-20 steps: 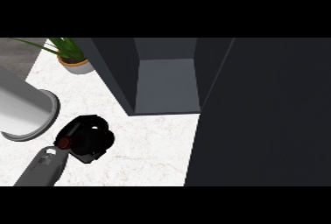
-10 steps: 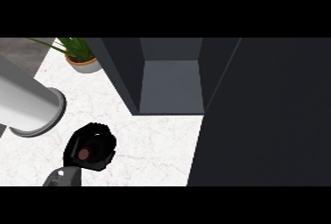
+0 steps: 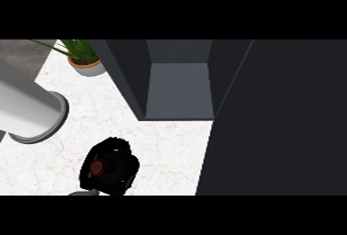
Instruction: Pick up the wine, place it into the cabinet and close the cabinet
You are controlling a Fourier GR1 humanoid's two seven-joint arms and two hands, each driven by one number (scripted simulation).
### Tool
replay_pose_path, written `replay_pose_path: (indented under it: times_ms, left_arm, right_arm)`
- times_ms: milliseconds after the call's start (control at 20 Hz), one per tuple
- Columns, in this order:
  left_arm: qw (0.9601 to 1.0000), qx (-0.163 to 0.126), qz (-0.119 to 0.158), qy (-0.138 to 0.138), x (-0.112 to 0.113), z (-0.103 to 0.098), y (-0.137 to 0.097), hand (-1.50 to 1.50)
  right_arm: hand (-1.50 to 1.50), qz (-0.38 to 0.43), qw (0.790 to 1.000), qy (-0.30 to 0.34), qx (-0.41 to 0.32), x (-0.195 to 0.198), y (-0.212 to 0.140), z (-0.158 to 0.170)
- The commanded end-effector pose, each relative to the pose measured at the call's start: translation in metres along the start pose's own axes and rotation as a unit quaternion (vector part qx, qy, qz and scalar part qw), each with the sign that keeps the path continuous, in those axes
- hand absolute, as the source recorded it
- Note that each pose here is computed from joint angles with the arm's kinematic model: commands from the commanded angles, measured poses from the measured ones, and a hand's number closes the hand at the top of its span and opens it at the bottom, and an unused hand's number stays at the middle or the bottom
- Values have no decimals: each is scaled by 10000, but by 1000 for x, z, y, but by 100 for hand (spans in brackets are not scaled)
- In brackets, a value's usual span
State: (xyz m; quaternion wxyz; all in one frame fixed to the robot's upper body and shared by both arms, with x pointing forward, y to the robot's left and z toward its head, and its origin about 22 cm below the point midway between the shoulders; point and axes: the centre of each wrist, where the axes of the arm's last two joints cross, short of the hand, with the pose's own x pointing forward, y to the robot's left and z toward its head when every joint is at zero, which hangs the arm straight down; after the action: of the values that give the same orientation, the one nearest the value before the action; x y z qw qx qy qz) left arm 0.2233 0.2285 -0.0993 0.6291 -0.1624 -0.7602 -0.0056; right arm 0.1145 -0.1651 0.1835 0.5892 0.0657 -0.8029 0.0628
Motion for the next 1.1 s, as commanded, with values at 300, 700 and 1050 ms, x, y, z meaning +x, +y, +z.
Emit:
replay_pose_path:
  times_ms: [300,700,1050]
  left_arm:
    - [9999,-106,18,-36,47,-16,-57,150]
    - [9978,349,-447,-345,61,-37,-81,150]
    - [9956,428,-796,-231,55,-76,-64,150]
  right_arm:
    - [-150,-242,9987,-458,8,41,-7,31]
    - [-150,-137,9994,-305,40,38,-11,35]
    - [-150,-121,9993,-348,95,38,-13,34]
